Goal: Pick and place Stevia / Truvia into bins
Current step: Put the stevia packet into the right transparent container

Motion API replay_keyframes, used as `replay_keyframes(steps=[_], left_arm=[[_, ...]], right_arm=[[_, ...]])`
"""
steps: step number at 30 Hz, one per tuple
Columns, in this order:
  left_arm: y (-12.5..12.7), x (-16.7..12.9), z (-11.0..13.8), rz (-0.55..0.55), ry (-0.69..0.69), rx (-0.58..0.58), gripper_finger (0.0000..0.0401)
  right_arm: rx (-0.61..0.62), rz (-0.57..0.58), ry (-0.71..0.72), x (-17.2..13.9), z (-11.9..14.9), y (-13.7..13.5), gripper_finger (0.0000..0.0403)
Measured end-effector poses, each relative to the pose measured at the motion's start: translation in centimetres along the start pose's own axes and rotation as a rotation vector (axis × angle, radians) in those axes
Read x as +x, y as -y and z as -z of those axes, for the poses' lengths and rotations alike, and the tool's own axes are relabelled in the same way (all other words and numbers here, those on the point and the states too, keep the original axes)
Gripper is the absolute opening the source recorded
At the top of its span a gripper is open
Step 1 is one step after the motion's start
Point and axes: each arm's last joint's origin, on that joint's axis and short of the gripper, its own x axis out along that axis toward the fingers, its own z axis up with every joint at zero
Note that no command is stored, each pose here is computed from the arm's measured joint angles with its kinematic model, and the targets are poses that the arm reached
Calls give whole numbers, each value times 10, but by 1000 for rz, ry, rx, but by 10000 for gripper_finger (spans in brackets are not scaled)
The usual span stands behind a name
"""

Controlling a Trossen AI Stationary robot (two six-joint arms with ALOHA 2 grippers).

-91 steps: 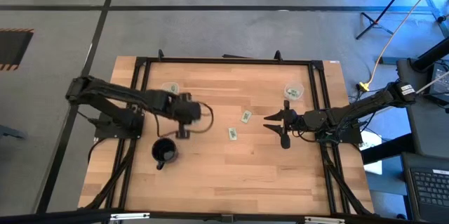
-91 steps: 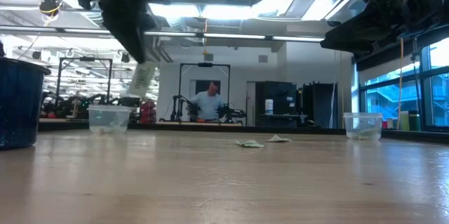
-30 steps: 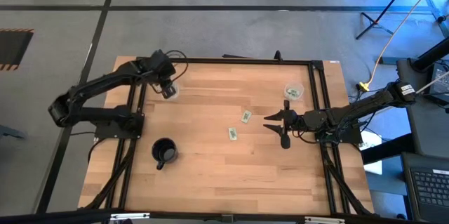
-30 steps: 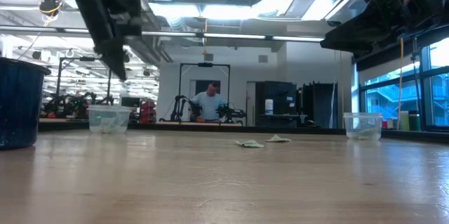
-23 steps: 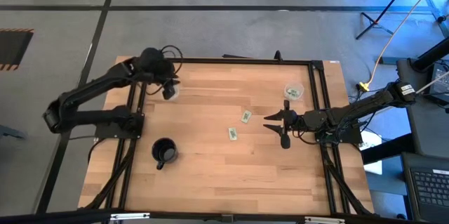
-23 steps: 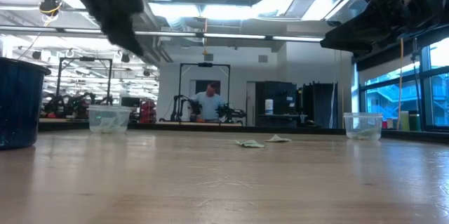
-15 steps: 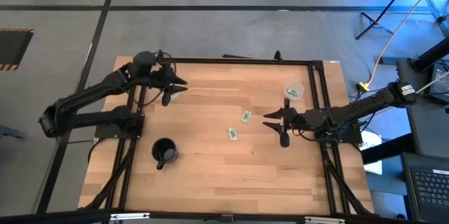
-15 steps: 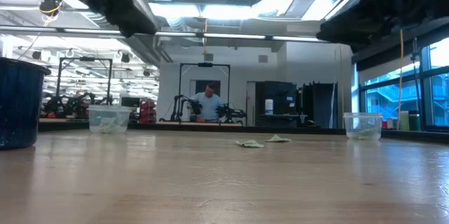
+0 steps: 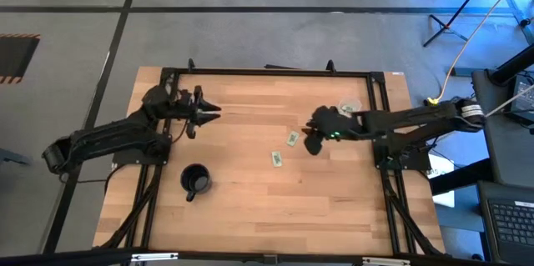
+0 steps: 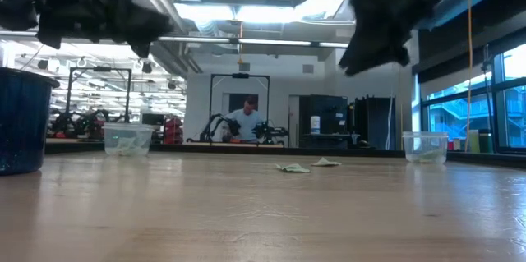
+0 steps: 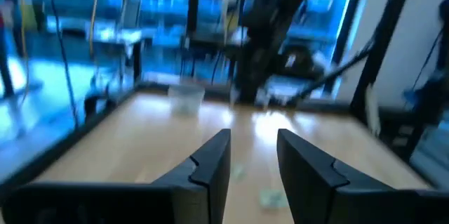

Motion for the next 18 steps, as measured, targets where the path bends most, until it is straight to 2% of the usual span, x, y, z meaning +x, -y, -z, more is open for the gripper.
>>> replay_keyframes(steps=[3, 8, 18], left_arm=[[5, -2, -2, 60, 81, 20, 111], [11, -3, -2, 200, 63, -5, 109], [14, -1, 0, 233, 56, 30, 107]], right_arm=[[10, 8, -91, 24, -3, -2, 139], [112, 77, -212, 62, 4, 3, 139], [192, 202, -339, 107, 19, 27, 139]])
